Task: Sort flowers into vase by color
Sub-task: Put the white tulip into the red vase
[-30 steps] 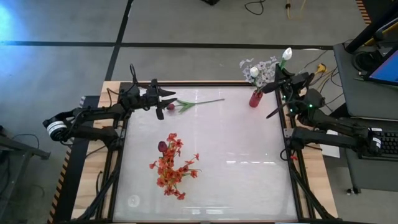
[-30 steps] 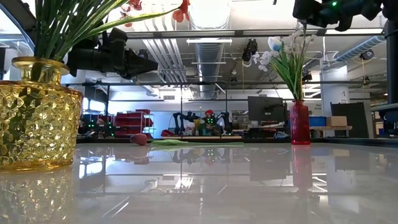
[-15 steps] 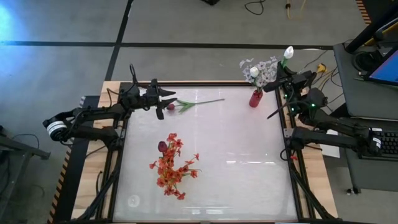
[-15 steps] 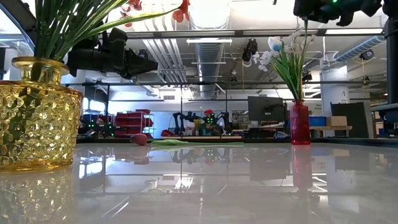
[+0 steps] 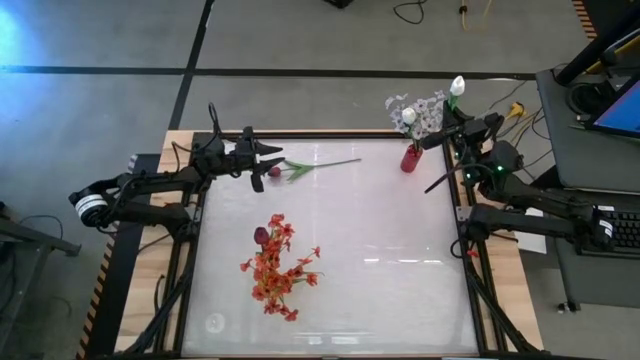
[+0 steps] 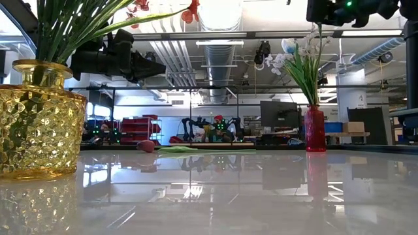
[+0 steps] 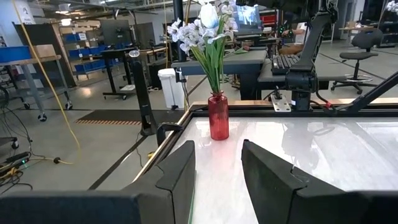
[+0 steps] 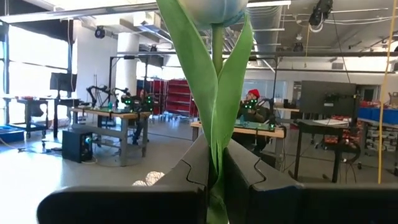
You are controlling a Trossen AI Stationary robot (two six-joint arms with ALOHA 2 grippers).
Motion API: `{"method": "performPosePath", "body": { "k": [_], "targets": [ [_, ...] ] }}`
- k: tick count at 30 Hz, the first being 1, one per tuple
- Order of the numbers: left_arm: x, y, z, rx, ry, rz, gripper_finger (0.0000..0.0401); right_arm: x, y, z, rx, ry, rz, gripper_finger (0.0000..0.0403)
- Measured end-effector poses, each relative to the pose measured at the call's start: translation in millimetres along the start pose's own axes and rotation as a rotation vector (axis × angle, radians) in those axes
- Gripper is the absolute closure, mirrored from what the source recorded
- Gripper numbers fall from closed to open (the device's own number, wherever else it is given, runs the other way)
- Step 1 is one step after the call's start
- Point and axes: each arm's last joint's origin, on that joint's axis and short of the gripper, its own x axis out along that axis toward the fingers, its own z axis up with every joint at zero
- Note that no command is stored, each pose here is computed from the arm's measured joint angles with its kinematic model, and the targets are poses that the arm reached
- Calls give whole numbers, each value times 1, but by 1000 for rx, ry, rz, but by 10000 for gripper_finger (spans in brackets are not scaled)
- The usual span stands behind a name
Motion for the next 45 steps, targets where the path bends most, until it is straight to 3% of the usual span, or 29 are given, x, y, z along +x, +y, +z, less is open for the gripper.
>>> {"method": "performPosePath", "body": {
  "k": [26,45],
  "targets": [
    [0,0,-1,-14,9,-1,283,0,1,-2,10,16,5,385],
    [5,5,16,-13,-63,6,283,-4,-5,4,-31,-11,-7,385]
  ]
}}
